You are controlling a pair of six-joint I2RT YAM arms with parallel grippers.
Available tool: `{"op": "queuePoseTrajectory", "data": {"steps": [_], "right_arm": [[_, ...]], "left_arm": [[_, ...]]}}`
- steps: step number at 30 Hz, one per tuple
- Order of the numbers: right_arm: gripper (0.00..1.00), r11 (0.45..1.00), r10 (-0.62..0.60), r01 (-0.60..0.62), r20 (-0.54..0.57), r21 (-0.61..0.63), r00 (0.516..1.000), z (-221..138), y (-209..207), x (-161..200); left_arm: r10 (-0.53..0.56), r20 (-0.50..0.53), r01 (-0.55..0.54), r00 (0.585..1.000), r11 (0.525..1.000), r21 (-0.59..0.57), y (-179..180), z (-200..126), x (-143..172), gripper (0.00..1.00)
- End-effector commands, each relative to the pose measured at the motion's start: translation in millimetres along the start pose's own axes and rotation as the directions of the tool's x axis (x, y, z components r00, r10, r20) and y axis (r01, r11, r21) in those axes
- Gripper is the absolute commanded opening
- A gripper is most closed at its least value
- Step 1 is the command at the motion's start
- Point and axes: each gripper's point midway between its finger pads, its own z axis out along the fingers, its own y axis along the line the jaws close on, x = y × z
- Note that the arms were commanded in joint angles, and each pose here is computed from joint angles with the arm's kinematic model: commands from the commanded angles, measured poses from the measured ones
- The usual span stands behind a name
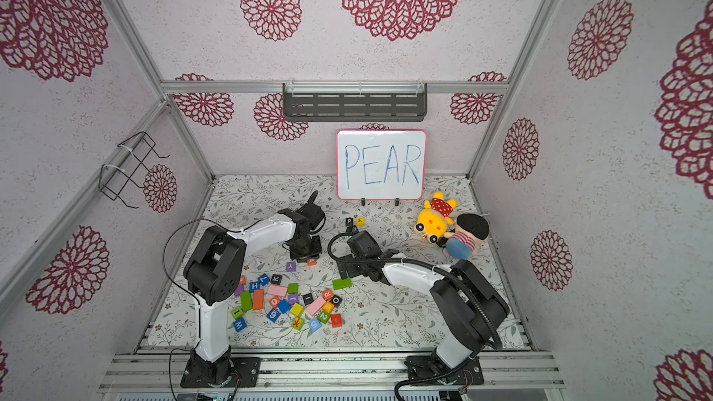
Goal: Spell the uppercase word “pear” with letter blocks
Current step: Move the letter block to the center of the board.
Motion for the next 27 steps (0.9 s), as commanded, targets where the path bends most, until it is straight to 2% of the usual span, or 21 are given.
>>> {"op": "queuePoseTrajectory", "data": {"steps": [1,7,11,18,27], "right_arm": [[0.99,0.999,0.032,-0.032,0.064,-0.005,0.997,-11,-5,-15],[0.99,0.998,0.057,-0.057,0.071,-0.007,0.996,-13,-16,-13],[0.99,0.998,0.069,-0.069,0.068,-0.010,0.995,-11,-21,-13],[0.99,0.996,0.089,-0.088,0.067,-0.015,0.994,-7,-25,-14],[0.98,0.992,0.125,-0.126,0.065,0.007,0.990,-6,-31,-16]], "left_arm": [[0.004,-0.003,-0.004,1.000,0.999,-0.051,5,13,-8,0.32],[-0.007,-0.032,0.008,0.999,0.999,0.038,-12,11,1,0.46],[-0.026,-0.059,0.032,0.998,0.994,0.105,-23,9,12,0.52],[-0.025,-0.096,0.043,0.995,0.980,0.197,-48,4,21,0.51],[-0.002,-0.129,0.038,0.992,0.959,0.282,-79,4,30,0.55]]}}
